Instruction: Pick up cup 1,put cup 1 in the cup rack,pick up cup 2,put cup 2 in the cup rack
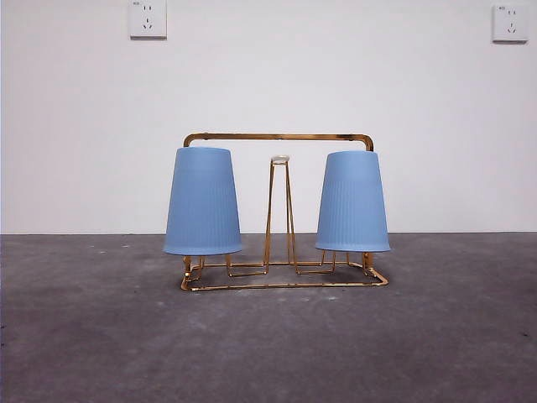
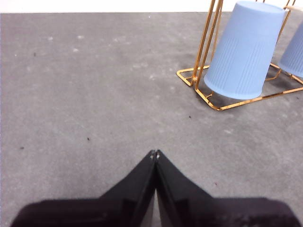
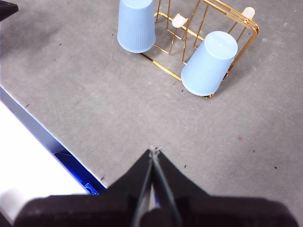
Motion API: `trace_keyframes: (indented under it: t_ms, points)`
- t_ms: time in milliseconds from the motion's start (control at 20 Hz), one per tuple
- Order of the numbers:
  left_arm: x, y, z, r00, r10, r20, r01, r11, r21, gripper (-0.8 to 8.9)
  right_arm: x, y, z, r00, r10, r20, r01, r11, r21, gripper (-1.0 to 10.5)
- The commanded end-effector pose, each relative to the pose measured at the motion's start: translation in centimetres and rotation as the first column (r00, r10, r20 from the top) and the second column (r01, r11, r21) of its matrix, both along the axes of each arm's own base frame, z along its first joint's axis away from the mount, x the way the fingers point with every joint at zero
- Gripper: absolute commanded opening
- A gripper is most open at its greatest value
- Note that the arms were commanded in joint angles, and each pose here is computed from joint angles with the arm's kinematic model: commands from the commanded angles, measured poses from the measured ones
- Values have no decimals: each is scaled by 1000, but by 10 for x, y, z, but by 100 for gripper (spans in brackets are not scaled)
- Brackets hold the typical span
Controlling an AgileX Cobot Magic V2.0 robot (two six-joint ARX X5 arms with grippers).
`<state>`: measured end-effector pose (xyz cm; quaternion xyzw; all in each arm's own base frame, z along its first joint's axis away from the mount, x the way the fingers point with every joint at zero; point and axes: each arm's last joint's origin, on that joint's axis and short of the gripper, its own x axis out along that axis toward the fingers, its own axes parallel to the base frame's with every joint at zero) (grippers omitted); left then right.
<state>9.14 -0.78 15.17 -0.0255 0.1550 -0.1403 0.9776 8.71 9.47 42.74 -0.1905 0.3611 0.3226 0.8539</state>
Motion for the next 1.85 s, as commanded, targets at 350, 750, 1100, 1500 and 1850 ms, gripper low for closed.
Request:
trace_keyframes:
  t_ms: [350, 750, 1100, 1500, 1850]
  points:
    - [1, 0, -4, 1000, 3, -24, -3, 1000, -7, -3, -8, -44, 15, 945, -242, 219, 242, 970, 29, 1]
    - [1, 0, -4, 1000, 3, -24, -3, 1000, -7, -3, -69, -102, 25, 559, -711, 427, 674, 690, 266, 1]
    - [1, 0, -4, 1000, 3, -24, -3, 1000, -7, -3, -29, -88, -75, 595, -569, 568, 280, 809, 517, 1]
    - [1, 0, -4, 1000, 3, -24, -3, 1000, -7, -3, 6, -85, -232, 642, -643, 418, 345, 729, 591, 1]
    - [1, 0, -4, 1000, 3, -24, -3, 1000, -7, -3, 8, -85, -277, 695, -640, 327, 424, 732, 532, 1]
